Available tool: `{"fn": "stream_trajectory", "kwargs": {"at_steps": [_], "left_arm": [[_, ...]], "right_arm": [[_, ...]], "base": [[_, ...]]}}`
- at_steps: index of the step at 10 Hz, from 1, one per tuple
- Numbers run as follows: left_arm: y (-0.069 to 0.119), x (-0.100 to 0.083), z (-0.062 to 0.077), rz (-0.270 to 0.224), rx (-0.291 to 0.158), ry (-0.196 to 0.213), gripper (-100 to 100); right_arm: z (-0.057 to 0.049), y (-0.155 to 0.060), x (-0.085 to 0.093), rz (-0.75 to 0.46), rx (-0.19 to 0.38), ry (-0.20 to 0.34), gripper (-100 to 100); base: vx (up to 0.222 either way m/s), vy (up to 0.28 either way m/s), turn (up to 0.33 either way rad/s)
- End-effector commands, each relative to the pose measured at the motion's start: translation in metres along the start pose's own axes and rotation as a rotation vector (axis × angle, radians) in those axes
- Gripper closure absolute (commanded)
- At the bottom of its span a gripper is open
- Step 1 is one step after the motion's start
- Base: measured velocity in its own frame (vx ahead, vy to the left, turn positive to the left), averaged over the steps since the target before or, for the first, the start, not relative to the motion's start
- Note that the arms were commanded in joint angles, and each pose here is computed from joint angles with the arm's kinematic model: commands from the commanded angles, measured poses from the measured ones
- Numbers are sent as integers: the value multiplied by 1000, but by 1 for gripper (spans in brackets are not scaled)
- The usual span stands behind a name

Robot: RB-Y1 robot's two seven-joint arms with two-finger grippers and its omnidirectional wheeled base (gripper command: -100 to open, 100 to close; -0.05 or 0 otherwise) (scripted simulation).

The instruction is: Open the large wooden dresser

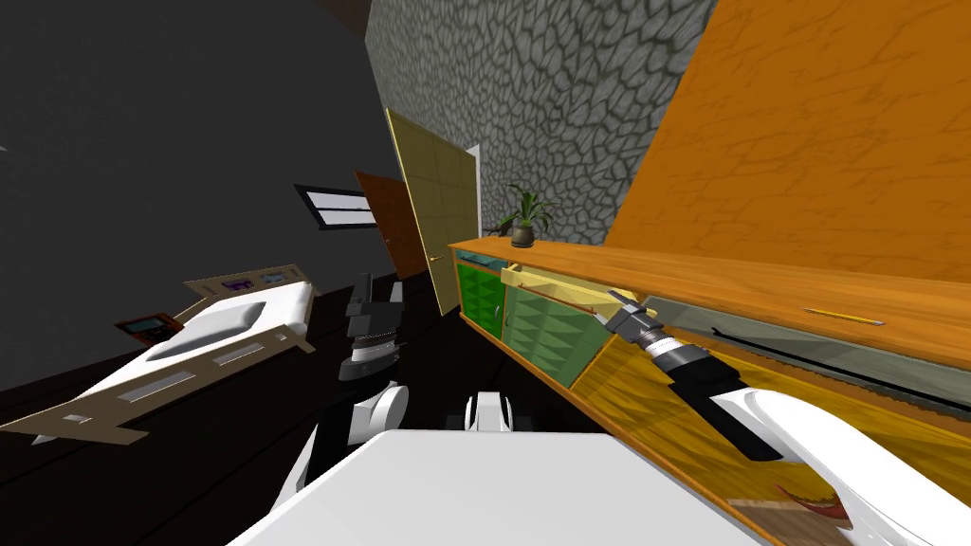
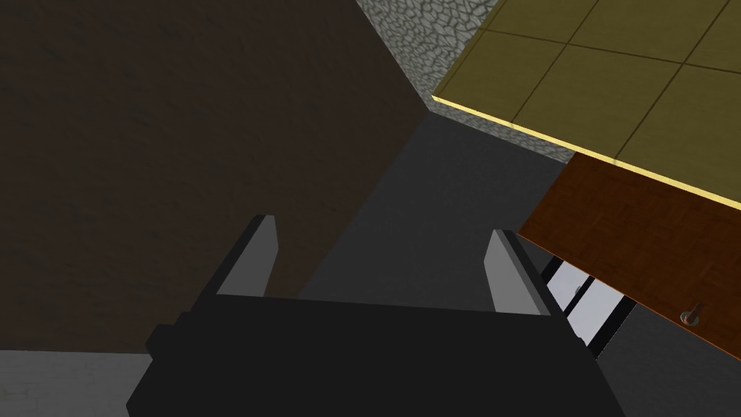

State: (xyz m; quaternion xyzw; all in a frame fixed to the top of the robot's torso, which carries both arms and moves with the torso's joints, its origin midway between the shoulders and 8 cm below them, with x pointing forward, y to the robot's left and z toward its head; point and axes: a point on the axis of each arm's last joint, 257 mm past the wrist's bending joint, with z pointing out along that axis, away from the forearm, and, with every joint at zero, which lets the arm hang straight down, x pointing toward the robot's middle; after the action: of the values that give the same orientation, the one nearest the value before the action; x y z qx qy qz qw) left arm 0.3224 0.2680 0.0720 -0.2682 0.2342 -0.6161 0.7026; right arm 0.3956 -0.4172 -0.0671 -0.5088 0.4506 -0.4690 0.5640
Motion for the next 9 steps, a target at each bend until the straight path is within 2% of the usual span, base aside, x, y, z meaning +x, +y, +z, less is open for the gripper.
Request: {"fn": "stream_trajectory", "kwargs": {"at_steps": [1,2,3,4,9], "left_arm": [[0,0,0,0,0,0,0],[0,0,0,0,0,0,0],[0,0,0,0,0,0,0],[0,0,0,0,0,0,0],[0,0,0,0,0,0,0]], "right_arm": [[0,-15,3,3,0,-13,-100],[0,-21,3,3,-1,-19,-100],[0,-15,4,3,-5,-14,-100],[-1,-15,5,5,-7,-14,0],[-1,-13,5,6,-11,-12,0]], "base": [[21,45,-40],[18,42,-39],[9,15,-18],[0,0,0],[0,0,0]]}}
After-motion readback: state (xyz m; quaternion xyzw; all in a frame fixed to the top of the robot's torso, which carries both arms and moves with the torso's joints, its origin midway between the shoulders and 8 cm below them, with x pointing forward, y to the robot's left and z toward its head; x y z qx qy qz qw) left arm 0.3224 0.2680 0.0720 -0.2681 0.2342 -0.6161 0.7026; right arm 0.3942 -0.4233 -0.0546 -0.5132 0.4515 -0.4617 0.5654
